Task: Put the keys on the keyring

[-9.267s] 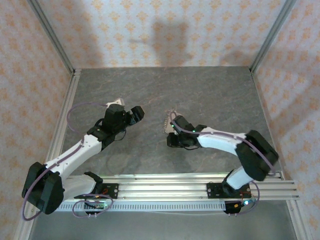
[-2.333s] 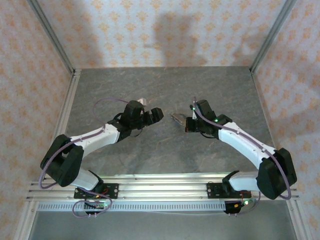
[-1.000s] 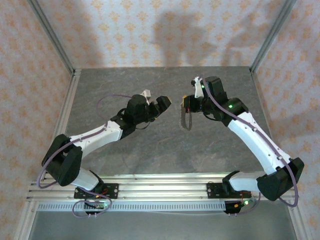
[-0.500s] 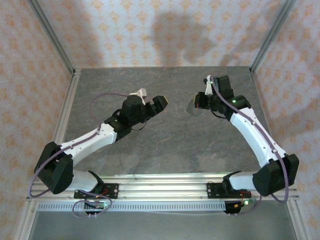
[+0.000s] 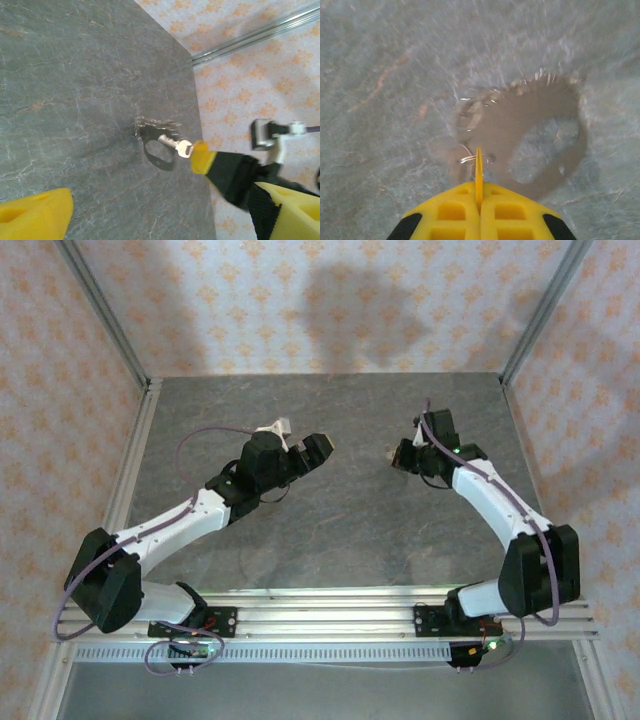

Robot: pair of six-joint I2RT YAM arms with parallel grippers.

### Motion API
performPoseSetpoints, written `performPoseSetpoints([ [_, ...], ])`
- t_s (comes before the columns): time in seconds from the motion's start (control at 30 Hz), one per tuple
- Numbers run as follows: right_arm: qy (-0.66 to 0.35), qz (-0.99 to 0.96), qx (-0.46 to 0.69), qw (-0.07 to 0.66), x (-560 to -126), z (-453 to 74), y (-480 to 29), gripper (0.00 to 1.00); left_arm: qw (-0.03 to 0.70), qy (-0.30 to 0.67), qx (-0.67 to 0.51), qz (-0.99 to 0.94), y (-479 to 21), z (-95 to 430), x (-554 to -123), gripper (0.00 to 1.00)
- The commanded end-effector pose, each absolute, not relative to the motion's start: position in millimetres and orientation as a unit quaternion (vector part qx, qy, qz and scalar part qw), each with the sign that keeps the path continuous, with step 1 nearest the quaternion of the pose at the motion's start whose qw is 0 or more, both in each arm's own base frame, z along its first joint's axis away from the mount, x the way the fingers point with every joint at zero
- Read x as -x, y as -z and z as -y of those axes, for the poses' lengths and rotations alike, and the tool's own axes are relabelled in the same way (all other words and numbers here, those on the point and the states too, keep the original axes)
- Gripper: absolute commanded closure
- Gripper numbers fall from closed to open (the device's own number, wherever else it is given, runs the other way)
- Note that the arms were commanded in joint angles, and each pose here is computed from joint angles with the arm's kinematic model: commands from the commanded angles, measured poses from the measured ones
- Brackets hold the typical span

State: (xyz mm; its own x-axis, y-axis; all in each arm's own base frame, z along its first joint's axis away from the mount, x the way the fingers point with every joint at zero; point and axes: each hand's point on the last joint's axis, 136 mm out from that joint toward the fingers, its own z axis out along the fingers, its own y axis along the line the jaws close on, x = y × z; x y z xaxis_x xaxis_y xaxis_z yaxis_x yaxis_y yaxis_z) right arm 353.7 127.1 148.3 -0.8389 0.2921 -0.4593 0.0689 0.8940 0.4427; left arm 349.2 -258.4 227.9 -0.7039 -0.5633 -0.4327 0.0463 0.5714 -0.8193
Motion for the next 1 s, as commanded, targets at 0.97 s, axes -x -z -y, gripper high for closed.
performPoseSetpoints([
  [0.97,-0.270,-0.940,-0.090,0.188,-339,-292,-50,0.86,0.362,0.420,0.159,-0.817,-230,248,-342,0.08],
])
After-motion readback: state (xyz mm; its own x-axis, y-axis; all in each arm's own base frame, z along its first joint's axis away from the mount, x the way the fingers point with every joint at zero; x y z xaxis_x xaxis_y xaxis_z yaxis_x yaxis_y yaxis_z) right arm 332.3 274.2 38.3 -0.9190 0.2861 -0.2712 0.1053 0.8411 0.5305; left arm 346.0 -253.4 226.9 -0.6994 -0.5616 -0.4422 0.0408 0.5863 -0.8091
